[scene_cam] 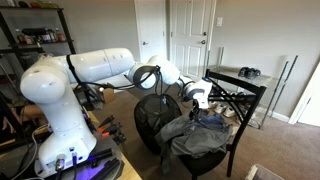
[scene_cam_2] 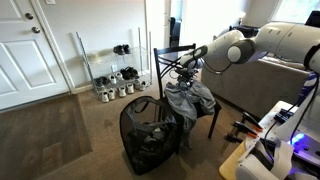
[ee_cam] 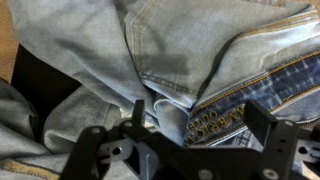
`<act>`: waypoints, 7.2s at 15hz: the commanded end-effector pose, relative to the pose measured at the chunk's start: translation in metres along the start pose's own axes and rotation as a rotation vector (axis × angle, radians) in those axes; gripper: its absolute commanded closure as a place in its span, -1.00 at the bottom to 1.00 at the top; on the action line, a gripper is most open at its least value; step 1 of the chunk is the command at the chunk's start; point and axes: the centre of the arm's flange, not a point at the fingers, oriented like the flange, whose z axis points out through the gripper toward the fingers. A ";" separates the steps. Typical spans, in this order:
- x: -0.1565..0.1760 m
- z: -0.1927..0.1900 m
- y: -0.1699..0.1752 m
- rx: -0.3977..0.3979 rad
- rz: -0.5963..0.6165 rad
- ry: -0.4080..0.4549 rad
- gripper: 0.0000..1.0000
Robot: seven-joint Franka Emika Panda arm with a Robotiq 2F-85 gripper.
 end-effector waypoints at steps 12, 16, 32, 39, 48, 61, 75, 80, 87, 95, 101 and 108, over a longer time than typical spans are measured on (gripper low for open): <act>0.023 0.025 -0.009 -0.006 0.364 0.053 -1.00; 0.034 0.032 -0.004 0.016 0.496 0.076 -1.00; 0.038 0.036 -0.001 0.040 0.589 0.084 0.72; 0.039 0.035 0.000 0.057 0.598 0.086 0.96; 0.011 -0.040 0.033 0.106 0.566 0.110 0.96; -0.025 -0.157 0.056 0.262 0.500 0.219 0.96; -0.033 -0.186 0.049 0.341 0.506 0.234 0.82; -0.033 -0.186 0.049 0.341 0.505 0.234 0.82; -0.085 -0.244 0.070 0.456 0.444 0.285 0.96; -0.154 -0.326 0.091 0.593 0.270 0.360 0.96; -0.204 -0.377 0.124 0.656 0.113 0.424 0.96; -0.249 -0.437 0.149 0.722 -0.033 0.536 0.96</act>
